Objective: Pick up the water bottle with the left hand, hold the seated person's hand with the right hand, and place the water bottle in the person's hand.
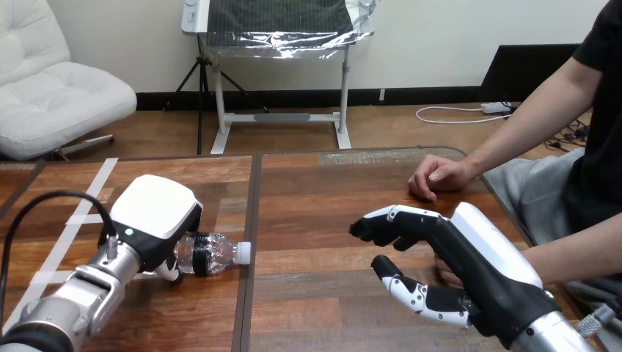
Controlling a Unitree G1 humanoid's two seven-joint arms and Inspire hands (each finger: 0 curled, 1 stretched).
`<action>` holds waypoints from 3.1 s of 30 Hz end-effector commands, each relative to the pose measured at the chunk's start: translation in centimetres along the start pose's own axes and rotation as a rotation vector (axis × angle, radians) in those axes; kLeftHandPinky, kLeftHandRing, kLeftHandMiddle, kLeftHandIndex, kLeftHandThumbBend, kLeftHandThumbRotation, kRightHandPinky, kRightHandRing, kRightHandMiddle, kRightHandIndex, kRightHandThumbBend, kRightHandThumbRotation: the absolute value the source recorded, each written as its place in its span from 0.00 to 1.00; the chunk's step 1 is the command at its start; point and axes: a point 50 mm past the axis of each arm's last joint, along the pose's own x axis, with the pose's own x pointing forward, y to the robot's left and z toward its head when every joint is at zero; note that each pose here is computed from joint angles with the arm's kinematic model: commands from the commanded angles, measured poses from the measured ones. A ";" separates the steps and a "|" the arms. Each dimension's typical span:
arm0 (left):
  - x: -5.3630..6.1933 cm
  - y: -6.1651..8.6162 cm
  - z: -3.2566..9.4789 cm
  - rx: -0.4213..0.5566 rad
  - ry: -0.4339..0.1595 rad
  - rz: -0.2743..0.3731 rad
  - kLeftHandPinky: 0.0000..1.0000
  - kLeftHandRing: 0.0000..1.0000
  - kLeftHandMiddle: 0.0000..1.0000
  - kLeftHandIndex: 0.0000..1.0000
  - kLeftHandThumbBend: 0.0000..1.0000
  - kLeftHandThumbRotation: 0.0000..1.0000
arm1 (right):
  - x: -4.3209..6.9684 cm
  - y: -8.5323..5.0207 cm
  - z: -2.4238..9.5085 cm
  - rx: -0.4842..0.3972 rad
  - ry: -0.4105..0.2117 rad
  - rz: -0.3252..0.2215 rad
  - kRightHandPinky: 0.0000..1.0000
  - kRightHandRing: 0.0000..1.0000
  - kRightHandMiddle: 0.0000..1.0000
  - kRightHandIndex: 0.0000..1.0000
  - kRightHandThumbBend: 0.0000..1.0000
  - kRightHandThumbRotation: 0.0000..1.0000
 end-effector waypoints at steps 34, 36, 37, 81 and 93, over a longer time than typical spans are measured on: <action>-0.5 -1.6 1.7 -0.130 0.048 -0.014 0.39 0.40 0.45 0.48 0.67 0.00 | 0.3 -1.4 0.9 -0.033 -0.045 -0.037 0.70 0.70 0.70 0.71 0.26 0.00; -0.6 -1.7 1.7 -0.134 0.049 -0.010 0.40 0.41 0.45 0.48 0.68 0.00 | 0.3 -1.4 0.9 -0.036 -0.043 -0.037 0.70 0.70 0.70 0.71 0.26 0.00; -0.6 -1.7 1.7 -0.133 0.049 -0.012 0.40 0.41 0.45 0.48 0.68 0.00 | 0.3 -1.4 0.9 -0.037 -0.043 -0.037 0.70 0.70 0.70 0.71 0.26 0.00; -2.5 0.8 3.3 -1.004 0.185 0.468 0.45 0.48 0.52 0.53 0.62 0.00 | 0.7 -1.3 0.9 -0.025 -0.052 -0.031 0.70 0.72 0.72 0.70 0.26 0.00; -2.9 1.4 4.3 -1.203 0.217 0.592 0.47 0.46 0.50 0.52 0.62 0.00 | 0.9 -1.4 0.9 -0.033 -0.057 -0.034 0.68 0.70 0.71 0.70 0.26 0.00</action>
